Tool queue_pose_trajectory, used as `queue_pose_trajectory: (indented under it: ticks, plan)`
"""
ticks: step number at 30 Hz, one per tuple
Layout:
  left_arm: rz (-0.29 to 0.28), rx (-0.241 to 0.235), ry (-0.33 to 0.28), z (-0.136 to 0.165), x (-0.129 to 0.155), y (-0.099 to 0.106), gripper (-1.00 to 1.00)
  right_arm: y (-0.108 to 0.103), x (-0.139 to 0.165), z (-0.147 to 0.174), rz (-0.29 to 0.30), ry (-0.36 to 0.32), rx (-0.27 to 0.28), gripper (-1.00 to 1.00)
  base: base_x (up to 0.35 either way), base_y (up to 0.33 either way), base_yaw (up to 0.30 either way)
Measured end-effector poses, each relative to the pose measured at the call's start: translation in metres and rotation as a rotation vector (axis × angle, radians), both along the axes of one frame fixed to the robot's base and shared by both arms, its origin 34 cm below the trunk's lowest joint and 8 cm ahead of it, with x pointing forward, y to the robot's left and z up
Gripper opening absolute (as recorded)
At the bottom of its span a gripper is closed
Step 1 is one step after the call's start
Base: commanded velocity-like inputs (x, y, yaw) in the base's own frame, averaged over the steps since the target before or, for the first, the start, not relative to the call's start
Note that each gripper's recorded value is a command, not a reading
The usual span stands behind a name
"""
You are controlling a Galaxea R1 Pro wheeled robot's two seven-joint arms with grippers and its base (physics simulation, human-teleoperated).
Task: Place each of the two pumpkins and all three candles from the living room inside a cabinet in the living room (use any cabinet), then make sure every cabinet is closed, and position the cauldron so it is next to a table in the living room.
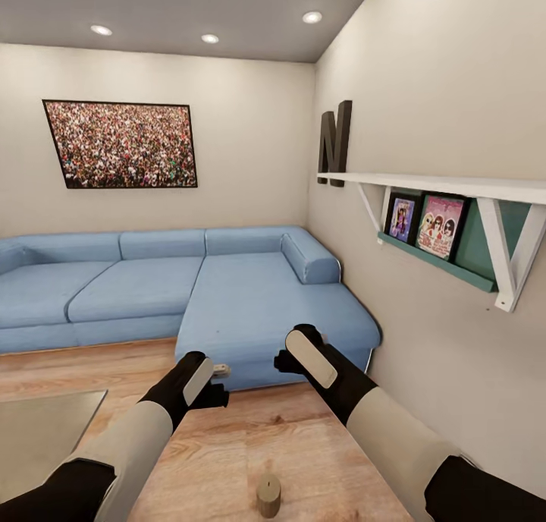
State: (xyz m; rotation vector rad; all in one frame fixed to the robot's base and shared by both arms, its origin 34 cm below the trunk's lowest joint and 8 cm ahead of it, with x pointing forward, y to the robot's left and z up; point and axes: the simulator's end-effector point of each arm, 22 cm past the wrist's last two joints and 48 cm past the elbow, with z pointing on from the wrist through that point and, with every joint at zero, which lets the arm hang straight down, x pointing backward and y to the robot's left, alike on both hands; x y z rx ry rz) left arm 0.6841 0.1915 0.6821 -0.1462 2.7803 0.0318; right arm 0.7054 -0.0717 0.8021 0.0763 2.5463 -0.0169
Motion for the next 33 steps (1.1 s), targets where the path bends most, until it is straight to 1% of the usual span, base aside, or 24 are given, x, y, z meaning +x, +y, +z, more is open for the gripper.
queue_pose_trajectory:
  ticks: [3, 4, 9, 14, 17, 22, 25, 31, 33]
  plan:
    - [0.003, 0.000, -0.013, -0.004, 0.002, 0.000, 1.00, 0.000, -0.001, -0.006, 0.000, 0.001, -0.001, 1.00, 0.000, 0.000, 0.000]
    - [0.007, 0.001, -0.028, -0.005, 0.005, 0.000, 1.00, 0.000, -0.001, -0.008, 0.000, 0.001, -0.001, 1.00, 0.000, 0.000, 0.000]
    - [0.010, 0.006, -0.059, -0.011, 0.010, 0.000, 1.00, 0.000, -0.002, -0.018, 0.000, 0.003, 0.002, 1.00, 0.000, 0.000, 0.000]
    - [0.010, 0.006, -0.065, -0.020, 0.010, -0.001, 1.00, 0.000, -0.004, -0.028, 0.000, 0.003, 0.001, 1.00, 0.000, 0.000, -0.126]
    - [0.008, 0.002, -0.065, -0.026, 0.009, -0.002, 1.00, 0.000, -0.005, -0.034, 0.001, 0.003, 0.002, 1.00, 0.000, 0.000, -0.249]
    - [-0.006, -0.022, -0.069, -0.037, 0.008, -0.008, 1.00, 0.000, -0.006, -0.043, 0.001, 0.002, 0.000, 1.00, 0.000, 0.000, -0.279]
    - [-0.015, -0.020, -0.070, -0.043, 0.007, -0.009, 1.00, 0.000, -0.007, -0.049, 0.001, 0.001, 0.000, 1.00, 0.000, 0.000, -0.237]
    - [-0.021, -0.018, -0.071, -0.055, 0.005, -0.010, 1.00, 0.000, -0.009, -0.061, 0.001, 0.001, -0.001, 1.00, 0.000, 0.000, -0.075]
    - [-0.022, -0.018, -0.072, -0.055, 0.005, -0.010, 1.00, 0.000, -0.009, -0.061, 0.000, 0.001, -0.001, 1.00, 0.000, 0.000, -0.021]
